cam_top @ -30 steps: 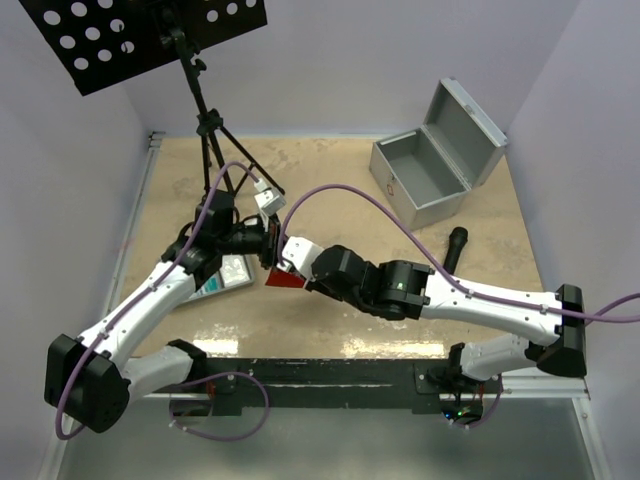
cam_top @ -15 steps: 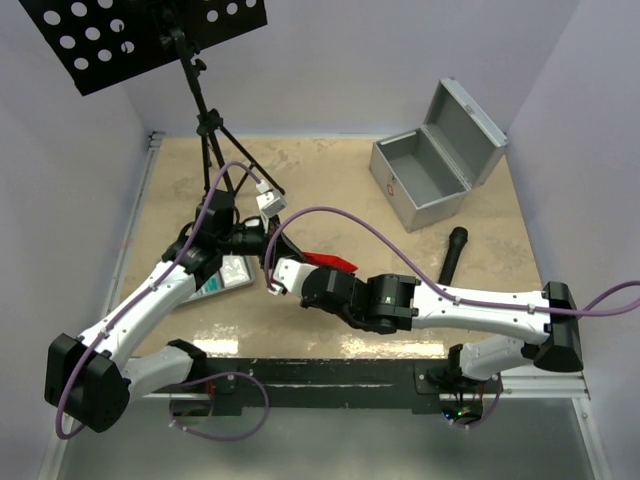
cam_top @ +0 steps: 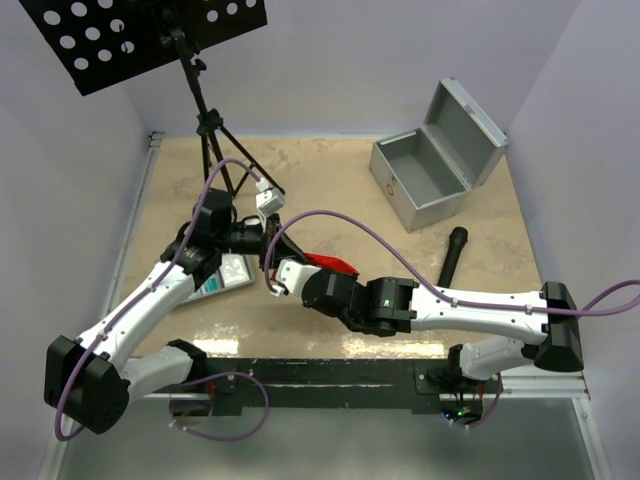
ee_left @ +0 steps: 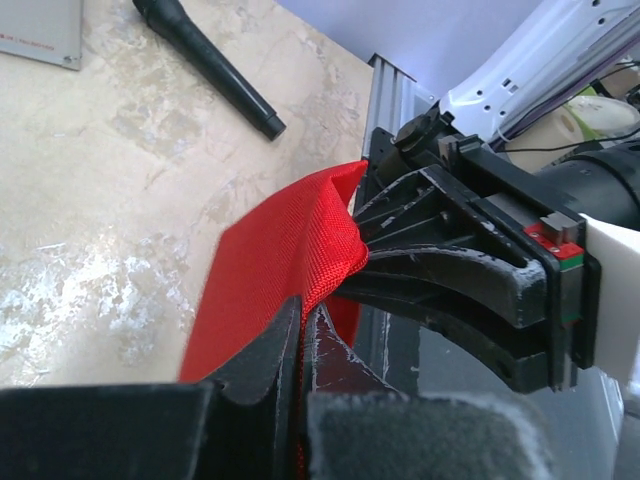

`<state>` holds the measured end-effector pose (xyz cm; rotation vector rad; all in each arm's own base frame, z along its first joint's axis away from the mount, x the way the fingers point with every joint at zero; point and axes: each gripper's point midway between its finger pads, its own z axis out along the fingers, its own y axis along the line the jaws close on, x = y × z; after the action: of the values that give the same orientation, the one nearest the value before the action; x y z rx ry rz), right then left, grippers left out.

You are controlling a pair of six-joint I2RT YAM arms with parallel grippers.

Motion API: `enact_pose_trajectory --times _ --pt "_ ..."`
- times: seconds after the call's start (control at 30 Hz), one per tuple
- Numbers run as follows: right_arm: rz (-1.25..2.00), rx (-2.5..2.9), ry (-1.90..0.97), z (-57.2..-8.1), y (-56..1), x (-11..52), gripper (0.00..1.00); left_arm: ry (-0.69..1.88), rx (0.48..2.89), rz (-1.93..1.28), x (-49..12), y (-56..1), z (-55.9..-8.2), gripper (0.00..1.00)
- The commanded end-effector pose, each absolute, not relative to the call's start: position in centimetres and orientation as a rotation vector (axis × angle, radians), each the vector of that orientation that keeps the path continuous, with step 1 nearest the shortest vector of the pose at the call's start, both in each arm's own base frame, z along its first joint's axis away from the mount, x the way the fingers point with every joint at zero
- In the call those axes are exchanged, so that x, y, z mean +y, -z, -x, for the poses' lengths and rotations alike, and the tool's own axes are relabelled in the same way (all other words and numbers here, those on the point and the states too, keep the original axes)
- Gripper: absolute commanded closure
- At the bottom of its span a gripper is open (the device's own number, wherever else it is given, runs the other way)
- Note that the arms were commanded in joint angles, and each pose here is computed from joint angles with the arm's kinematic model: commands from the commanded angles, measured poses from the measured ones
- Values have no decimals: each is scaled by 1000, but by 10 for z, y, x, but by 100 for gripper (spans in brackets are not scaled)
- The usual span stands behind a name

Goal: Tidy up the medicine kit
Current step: Place the medical item at the medicine pouch, then place the medicine pouch at the center of the board.

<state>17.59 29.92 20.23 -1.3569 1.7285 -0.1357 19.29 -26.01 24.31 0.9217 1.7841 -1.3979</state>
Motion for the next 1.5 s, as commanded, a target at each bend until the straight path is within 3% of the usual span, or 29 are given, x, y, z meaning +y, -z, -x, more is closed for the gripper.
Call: enact_pose_trajectory --times 0.0,0.13,0.43,0.77,1.0,1.33,1.47 --pt "1285 1698 166 -185 -219 305 97 1449 1673 -971 -261 -266 -181 100" --pt "1256 1709 160 -186 -222 307 75 1438 1682 -962 -261 -263 -182 100" --pt "1149 1710 6 -181 -257 318 54 1332 1760 -855 -258 -250 -205 100" --pt "1042 1717 -165 -172 -286 322 48 1297 1782 -766 -258 -244 -218 100" --pt "502 1783 -433 -206 -327 289 41 1410 1815 -674 -262 -223 -211 100" --pt "303 1929 -549 -220 -262 278 39 1605 1880 -574 -266 -191 -193 100" --pt "262 1951 -597 -219 -247 279 27 1607 1950 -541 -270 -172 -200 100"
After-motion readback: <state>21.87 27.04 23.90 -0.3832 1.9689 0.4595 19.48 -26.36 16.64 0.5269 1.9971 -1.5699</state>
